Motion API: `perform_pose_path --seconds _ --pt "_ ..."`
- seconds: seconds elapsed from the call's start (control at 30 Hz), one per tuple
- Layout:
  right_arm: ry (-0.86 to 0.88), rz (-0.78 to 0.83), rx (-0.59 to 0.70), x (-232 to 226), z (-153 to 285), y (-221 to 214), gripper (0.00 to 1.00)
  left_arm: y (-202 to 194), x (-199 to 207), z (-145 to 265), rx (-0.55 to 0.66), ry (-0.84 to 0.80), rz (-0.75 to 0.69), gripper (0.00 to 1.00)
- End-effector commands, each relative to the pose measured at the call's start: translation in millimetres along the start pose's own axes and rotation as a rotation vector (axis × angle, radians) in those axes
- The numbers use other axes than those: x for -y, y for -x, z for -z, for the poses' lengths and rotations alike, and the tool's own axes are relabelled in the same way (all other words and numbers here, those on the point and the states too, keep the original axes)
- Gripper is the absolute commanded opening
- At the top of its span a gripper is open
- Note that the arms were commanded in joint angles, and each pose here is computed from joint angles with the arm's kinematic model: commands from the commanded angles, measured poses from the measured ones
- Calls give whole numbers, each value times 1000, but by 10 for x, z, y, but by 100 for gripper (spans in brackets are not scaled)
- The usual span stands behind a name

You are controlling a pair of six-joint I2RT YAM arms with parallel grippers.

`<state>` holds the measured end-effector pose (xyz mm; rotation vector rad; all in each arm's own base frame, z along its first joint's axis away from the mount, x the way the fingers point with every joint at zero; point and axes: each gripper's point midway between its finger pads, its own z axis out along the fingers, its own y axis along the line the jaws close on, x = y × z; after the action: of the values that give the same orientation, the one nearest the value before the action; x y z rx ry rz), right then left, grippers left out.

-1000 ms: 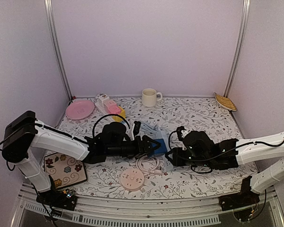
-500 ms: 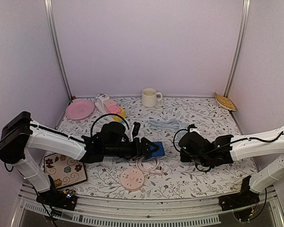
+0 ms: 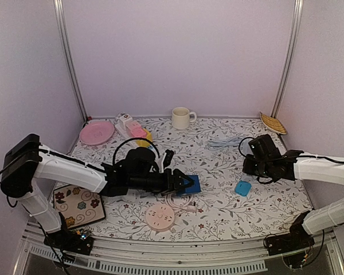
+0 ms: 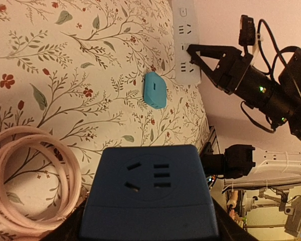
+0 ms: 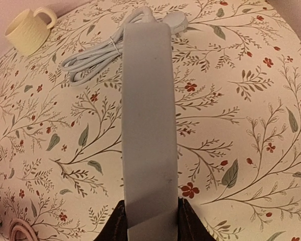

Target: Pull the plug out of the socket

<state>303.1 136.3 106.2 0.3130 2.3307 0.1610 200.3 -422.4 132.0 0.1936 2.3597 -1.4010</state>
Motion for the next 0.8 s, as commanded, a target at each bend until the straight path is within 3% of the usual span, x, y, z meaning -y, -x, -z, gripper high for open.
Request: perform_pose_path --seconds 0.0,0.23,0.77 --pt "63 -62 28 183 -76 272 4 44 166 -196 -38 -28 -63 0" --pt "80 -166 -41 584 -262 154 5 67 202 -670 -113 -17 -100 0" --pt "116 -190 -55 684 -188 -48 39 -273 -106 -1217 -248 16 -68 5"
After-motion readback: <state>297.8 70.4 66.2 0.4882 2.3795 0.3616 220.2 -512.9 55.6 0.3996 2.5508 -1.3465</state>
